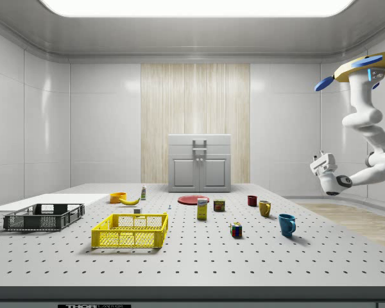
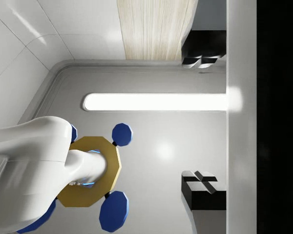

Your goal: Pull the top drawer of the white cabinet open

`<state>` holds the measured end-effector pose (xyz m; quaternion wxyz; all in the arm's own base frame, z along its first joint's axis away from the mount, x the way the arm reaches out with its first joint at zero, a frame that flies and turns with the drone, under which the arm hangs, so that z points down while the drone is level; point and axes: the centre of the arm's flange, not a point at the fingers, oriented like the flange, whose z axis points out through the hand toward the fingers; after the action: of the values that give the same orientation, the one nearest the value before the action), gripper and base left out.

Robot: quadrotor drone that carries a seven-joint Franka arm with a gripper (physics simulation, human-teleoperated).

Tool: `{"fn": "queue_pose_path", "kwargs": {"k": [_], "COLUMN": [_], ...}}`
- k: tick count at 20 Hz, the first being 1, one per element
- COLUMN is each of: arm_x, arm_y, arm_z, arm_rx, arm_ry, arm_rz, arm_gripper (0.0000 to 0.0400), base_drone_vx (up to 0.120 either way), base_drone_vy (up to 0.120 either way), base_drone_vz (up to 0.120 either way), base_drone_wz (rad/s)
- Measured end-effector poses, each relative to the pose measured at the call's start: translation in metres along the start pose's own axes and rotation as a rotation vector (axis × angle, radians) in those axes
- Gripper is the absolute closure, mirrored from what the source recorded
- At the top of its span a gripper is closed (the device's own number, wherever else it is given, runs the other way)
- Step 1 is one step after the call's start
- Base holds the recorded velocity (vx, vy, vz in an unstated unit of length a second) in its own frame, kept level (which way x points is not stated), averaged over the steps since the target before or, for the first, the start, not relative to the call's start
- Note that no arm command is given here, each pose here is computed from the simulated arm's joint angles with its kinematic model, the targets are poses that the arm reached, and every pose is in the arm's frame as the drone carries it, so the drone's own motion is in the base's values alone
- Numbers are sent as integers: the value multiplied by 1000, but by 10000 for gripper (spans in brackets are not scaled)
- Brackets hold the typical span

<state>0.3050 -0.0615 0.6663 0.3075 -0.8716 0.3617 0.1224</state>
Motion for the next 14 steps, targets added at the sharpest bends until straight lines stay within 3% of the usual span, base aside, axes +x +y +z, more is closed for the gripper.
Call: {"fn": "queue_pose_path", "kwargs": {"k": [3,6,8,14], "arm_x": [24,38,43,51], "arm_y": [23,37,42,50], "arm_z": [5,14,19,29], "arm_rx": [244,401,469,574], "arm_ry": [-248,-407,-476,-583], "arm_rz": [1,1,1,2], "arm_gripper": [89,91,92,94], "base_drone_vx": [0,107,120,120], "base_drone_vy": [0,-120,-120,-120], "base_drone_vz": [0,0,0,120], "base_drone_wz": [0,0,0,0]}}
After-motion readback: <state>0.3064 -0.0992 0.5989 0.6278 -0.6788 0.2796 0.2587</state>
